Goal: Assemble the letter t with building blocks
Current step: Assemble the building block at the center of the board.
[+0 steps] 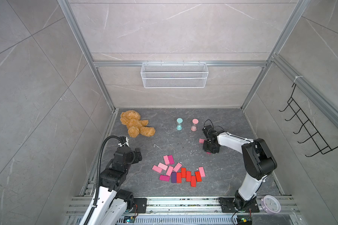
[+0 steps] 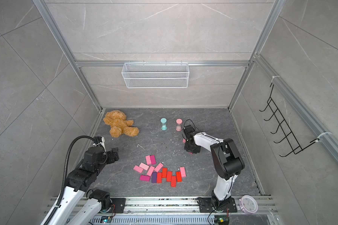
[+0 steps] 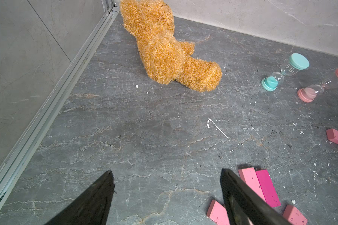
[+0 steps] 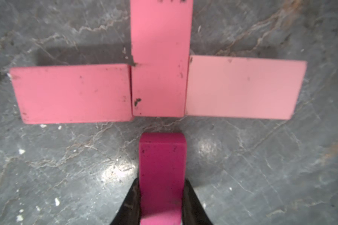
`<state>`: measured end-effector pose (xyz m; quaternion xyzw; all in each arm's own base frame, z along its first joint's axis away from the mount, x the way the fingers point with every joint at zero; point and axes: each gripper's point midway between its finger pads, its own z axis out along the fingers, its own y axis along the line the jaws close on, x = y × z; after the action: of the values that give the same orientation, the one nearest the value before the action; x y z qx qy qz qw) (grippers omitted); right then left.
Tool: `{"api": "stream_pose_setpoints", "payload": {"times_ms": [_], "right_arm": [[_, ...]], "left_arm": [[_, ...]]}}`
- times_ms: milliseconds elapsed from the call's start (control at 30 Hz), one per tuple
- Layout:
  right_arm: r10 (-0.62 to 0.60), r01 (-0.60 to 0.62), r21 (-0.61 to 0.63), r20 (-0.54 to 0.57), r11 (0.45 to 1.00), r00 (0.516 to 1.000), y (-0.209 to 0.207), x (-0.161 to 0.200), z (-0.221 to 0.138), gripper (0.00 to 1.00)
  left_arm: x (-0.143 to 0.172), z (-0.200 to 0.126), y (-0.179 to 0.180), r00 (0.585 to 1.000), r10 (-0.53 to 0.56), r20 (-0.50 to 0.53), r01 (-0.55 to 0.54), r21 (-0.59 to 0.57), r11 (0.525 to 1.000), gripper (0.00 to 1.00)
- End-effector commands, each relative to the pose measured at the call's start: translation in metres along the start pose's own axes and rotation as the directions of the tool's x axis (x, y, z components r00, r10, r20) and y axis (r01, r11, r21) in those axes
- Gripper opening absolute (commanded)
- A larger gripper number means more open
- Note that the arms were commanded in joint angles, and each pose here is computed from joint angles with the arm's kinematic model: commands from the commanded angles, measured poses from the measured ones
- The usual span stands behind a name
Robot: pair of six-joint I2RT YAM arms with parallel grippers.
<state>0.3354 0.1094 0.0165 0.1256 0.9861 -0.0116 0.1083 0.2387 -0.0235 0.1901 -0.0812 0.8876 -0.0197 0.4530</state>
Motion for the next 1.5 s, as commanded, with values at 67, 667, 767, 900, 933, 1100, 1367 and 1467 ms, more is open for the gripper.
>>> {"api": "stream_pose_setpoints", "payload": {"times_ms": [67,667,767,900,933,1100,1367,1467], "right_arm": [[0.020,-0.020,0.022,-0.021,1.000,1.000,-0.003,0.000,0.010,0.07],[0.015,-0.015,0.017,-0.025,1.000,1.000,-0.001,-0.005,0.017,0.08],[0.014,-0.014,0.019,-0.024,1.000,1.000,-0.002,-0.005,0.018,0.08],[0.012,-0.012,0.018,-0.022,1.000,1.000,-0.002,-0.006,0.019,0.09],[0.012,-0.012,0.019,-0.022,1.000,1.000,-0.002,-0.007,0.019,0.09],[0.014,-0.013,0.020,-0.024,1.000,1.000,-0.002,-0.006,0.021,0.09],[0.017,-0.016,0.024,-0.022,1.000,1.000,-0.003,-0.007,0.022,0.09],[0.016,-0.016,0.026,-0.019,1.000,1.000,-0.004,-0.008,0.022,0.09]], "left_arm": [[-0.012,-0.007,-0.003,0.999,-0.008,0.036,0.007,0.018,1.000,0.88],[-0.012,-0.009,-0.002,0.999,-0.007,0.040,0.006,0.015,1.000,0.88],[-0.013,-0.009,-0.002,0.999,-0.008,0.042,0.008,0.014,1.000,0.88],[-0.013,-0.009,-0.002,0.999,-0.006,0.042,0.005,0.013,1.000,0.88],[-0.013,-0.009,-0.001,0.999,-0.007,0.041,0.006,0.012,1.000,0.88],[-0.013,-0.009,-0.002,0.999,-0.007,0.042,0.006,0.014,1.000,0.88],[-0.013,-0.008,-0.002,0.999,-0.005,0.041,0.005,0.014,1.000,0.88],[-0.013,-0.008,-0.002,0.999,-0.004,0.040,0.003,0.014,1.000,0.88]]}}
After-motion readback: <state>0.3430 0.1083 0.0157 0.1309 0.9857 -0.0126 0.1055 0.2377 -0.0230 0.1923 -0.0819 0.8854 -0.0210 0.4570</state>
